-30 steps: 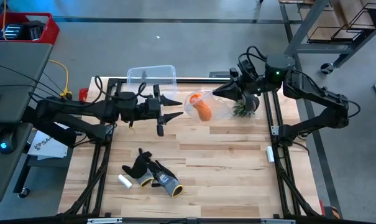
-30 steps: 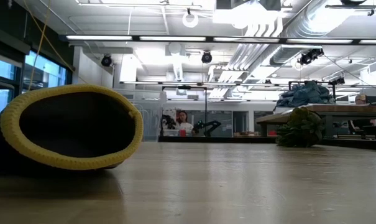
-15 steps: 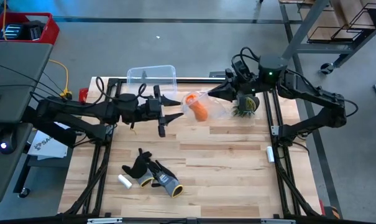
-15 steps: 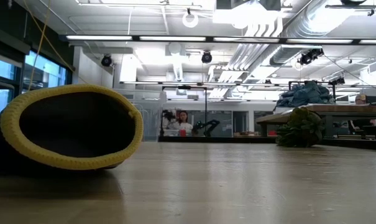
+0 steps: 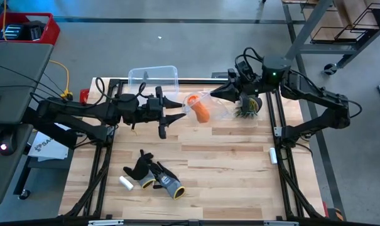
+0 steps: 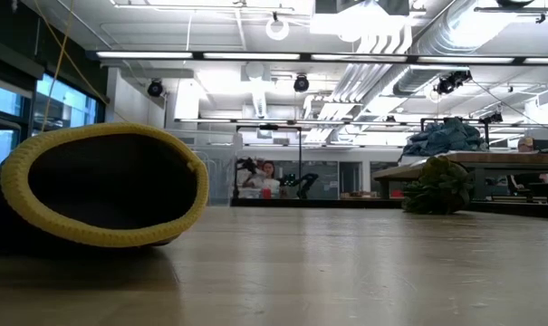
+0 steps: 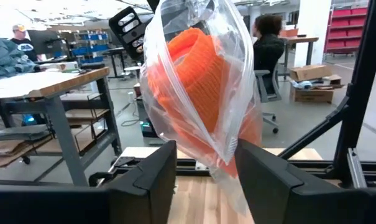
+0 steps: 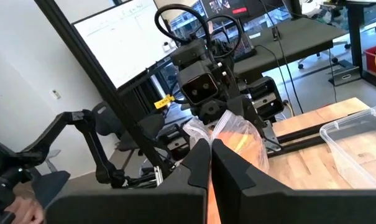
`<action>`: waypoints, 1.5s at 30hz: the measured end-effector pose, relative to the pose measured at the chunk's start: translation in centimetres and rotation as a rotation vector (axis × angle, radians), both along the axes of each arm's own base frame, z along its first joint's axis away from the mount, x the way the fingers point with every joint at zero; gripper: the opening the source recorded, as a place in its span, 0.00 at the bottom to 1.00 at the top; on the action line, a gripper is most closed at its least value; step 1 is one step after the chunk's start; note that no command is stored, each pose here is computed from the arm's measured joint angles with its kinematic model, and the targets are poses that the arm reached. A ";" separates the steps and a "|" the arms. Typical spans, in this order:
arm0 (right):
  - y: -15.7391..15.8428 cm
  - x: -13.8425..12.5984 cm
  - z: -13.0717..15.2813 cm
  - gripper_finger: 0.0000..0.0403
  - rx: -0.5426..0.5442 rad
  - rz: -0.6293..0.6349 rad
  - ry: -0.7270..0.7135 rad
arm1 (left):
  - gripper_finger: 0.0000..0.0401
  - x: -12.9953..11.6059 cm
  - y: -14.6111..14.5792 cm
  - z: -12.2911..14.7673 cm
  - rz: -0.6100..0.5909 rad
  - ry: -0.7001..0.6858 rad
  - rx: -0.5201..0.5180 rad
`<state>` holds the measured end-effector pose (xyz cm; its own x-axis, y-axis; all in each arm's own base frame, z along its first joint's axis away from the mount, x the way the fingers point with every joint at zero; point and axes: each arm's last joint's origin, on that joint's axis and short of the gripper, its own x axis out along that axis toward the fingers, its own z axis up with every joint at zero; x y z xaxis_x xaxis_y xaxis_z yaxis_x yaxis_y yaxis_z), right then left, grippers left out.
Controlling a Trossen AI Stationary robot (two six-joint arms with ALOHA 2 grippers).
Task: Roll bandage
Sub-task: Put the transparent zip bag into the transparent bin
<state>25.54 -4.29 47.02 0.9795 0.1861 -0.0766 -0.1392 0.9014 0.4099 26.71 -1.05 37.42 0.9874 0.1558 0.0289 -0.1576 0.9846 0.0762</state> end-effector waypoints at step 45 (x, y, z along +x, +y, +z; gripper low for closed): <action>0.8 1.0 -6.2 0.22 0.087 -0.079 0.576 | 0.00 -6.0 5.6 3.8 0.106 -0.083 -0.603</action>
